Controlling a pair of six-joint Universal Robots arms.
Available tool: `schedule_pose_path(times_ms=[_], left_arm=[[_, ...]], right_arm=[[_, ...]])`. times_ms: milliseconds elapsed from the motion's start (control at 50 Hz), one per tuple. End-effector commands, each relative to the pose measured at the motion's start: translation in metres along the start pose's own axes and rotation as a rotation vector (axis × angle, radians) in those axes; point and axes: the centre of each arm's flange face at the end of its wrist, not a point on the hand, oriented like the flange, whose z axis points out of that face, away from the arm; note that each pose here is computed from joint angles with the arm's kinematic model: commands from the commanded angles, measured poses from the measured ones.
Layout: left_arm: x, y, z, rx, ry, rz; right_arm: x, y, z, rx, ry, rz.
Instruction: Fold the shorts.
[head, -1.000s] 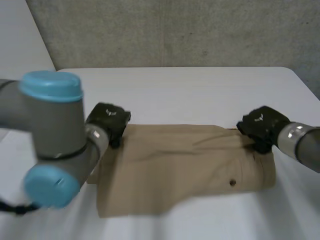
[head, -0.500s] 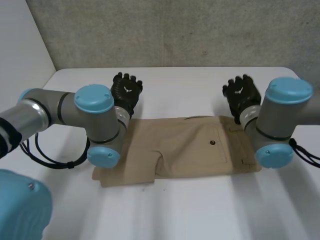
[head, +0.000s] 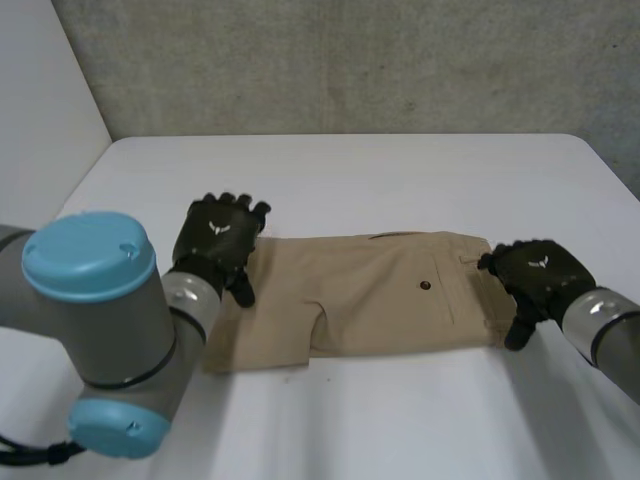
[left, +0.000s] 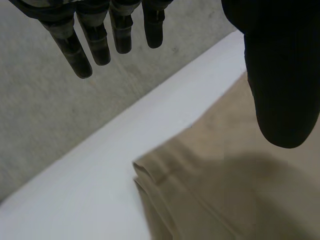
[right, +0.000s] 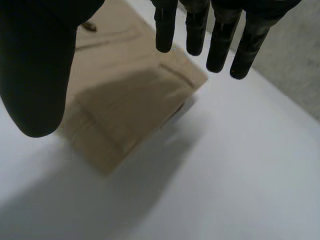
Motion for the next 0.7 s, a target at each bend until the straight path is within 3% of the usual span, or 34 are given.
schedule_pose_path(times_ms=[20,140,260,460,700], left_arm=[[0.005,0.012,-0.004,-0.038,0.015,-0.007],[0.005,0.014,-0.005,-0.046,0.015,-0.006],[0.003,0.015,-0.007,-0.051,0.012,-0.006],[-0.007,0.007,-0.018,-0.047,-0.006,-0.012],[-0.008,0.014,-0.023,-0.072,-0.004,-0.010]], right_arm=[[-0.003,0.022,0.017,-0.010,-0.035,0.022],[0.003,0.029,0.028,-0.018,-0.020,0.028],[0.036,0.030,0.029,-0.027,0.078,0.052],[0.085,0.028,0.007,-0.096,0.168,0.012],[0.035,0.021,0.007,0.006,-0.041,-0.022]])
